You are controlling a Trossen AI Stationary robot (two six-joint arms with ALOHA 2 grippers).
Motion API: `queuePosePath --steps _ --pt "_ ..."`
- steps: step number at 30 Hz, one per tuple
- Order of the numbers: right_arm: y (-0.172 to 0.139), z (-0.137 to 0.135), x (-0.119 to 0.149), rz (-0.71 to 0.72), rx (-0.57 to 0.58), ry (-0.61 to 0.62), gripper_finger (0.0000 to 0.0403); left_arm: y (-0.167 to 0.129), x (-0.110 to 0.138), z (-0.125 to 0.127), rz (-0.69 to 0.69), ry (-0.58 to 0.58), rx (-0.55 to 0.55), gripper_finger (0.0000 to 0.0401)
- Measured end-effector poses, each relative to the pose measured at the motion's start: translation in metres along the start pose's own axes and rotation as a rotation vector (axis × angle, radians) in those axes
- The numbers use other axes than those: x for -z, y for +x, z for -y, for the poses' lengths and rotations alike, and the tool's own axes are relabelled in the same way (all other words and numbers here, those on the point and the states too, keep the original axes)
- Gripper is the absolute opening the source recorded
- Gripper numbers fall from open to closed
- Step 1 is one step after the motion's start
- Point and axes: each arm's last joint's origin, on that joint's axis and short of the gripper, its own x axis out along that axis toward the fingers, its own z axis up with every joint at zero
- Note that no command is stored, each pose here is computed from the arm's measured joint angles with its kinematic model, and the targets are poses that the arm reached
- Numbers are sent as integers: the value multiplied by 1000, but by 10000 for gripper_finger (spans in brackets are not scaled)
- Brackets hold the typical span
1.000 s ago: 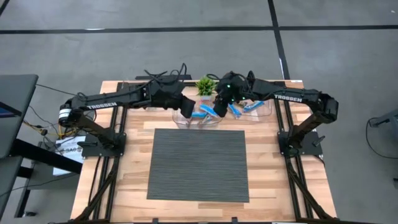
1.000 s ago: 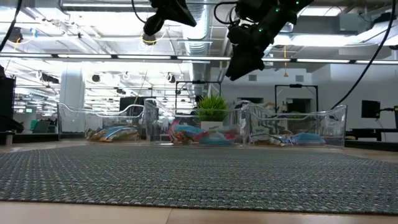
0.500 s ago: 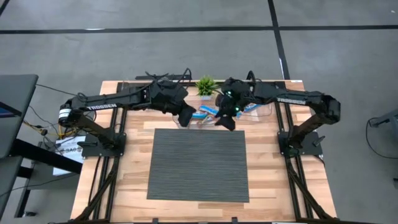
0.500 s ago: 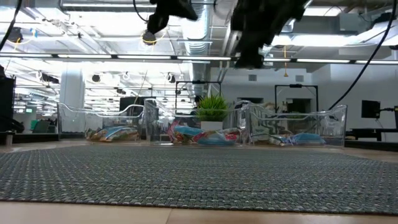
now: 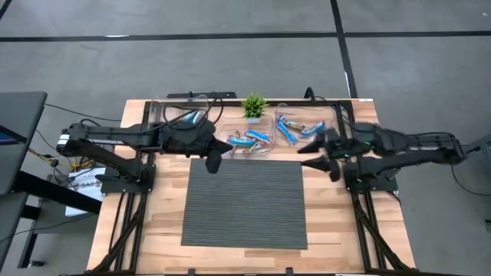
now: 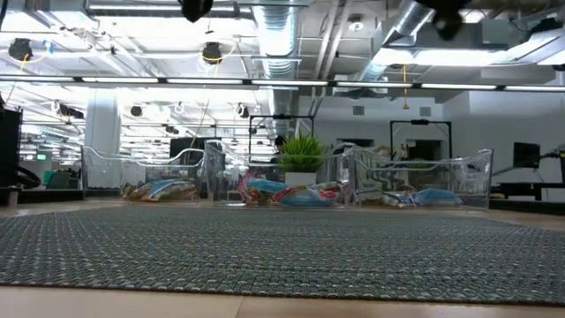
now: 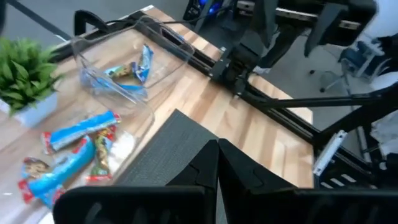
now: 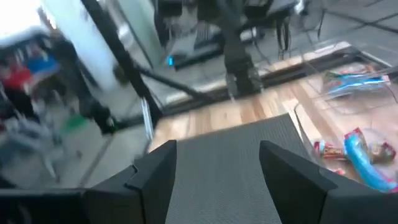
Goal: Pick and place Granola Bars by type
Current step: Return to Home Position
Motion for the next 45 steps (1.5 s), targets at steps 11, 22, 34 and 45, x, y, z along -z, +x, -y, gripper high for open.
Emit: queuePosePath --steps 11,22,34,45 --pt "-32 -3 75 316 -10 154 223 -1 12 5 -12 -90 27 0" --pt "-31 10 116 491 -77 98 223 -1 11 6 -8 -168 40 0" --pt "-26 25 141 458 -16 57 223 -1 13 6 -53 -166 79 0" --pt "-18 38 163 215 139 -52 223 -1 17 3 -92 -156 42 0"
